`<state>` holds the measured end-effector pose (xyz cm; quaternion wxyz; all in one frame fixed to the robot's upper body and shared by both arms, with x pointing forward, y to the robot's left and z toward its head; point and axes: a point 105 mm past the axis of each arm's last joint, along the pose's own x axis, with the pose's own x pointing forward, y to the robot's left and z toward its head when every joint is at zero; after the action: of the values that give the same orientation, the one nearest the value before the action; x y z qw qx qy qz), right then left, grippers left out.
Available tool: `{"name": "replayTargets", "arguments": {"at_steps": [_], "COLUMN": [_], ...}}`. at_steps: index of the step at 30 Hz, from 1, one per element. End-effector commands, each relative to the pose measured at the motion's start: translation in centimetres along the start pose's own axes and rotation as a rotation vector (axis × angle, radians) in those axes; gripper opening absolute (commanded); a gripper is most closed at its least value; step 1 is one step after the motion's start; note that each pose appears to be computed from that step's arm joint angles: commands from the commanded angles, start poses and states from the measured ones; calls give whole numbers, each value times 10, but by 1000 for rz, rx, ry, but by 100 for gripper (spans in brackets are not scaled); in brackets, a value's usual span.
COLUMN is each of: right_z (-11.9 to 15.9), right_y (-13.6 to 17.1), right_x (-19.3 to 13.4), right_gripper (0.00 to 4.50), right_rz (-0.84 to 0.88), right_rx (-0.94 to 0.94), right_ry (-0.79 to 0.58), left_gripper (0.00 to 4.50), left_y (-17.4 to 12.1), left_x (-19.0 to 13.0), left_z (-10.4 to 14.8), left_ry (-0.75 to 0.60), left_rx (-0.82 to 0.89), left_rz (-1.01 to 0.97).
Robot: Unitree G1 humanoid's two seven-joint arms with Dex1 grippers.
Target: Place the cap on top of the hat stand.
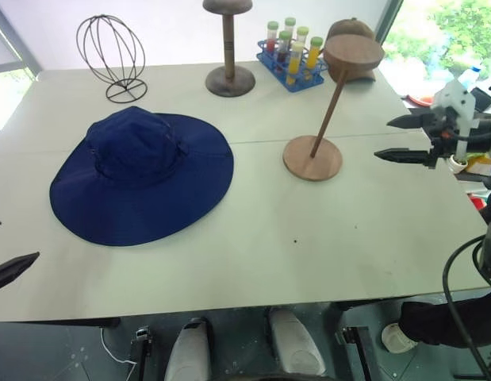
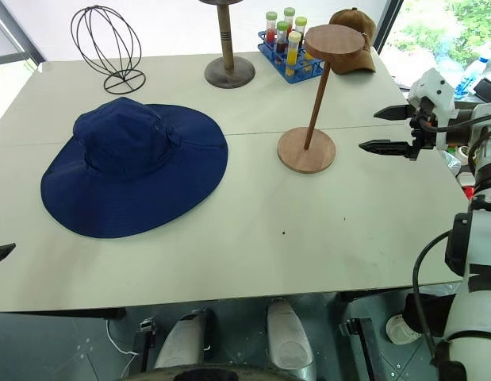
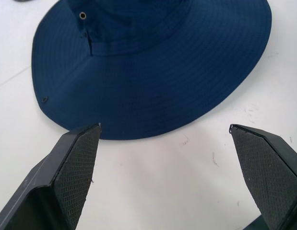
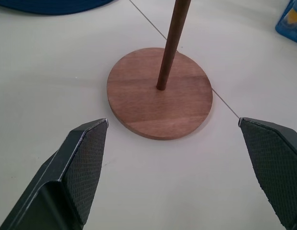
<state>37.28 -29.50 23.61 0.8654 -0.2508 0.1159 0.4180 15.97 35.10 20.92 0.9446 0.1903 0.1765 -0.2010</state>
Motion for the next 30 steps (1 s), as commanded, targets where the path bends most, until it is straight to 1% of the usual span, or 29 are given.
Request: {"name": "replayTargets", "arguments": {"at_steps": [1,9,12,15,19,24,27,30], "right_z": [12,17,16,17,28,46,51,50], "right_y": [-7,-7,-8,-6,1,21,49,81], "right_x": [-13,-13,-13,-12,-14,-19,-22,-24], "right_gripper": [450,450,450,450,450,450,450,450], "right_rz": [-47,-39,-41,-20,35,133,221,294], "right_rx": [-39,-36,-3,13,-16,-12,10,18], "right_ry": [-37,-56,-59,-64,-105,-179,-194,-169], "left_gripper": [448,448,448,448,448,448,448,448], "left_y": [2,2,1,-4,-19,-36,-46,-56], "left_x": [-3,0,2,9,25,53,73,90], "left_z": [5,9,9,14,32,42,40,33], "left_ry": [-9,-19,-15,-23,-60,-32,-14,14], "left_rx": [20,5,-1,31,130,324,458,607], "left_rz": [1,-4,-6,-23,-66,-133,-197,-268]}}
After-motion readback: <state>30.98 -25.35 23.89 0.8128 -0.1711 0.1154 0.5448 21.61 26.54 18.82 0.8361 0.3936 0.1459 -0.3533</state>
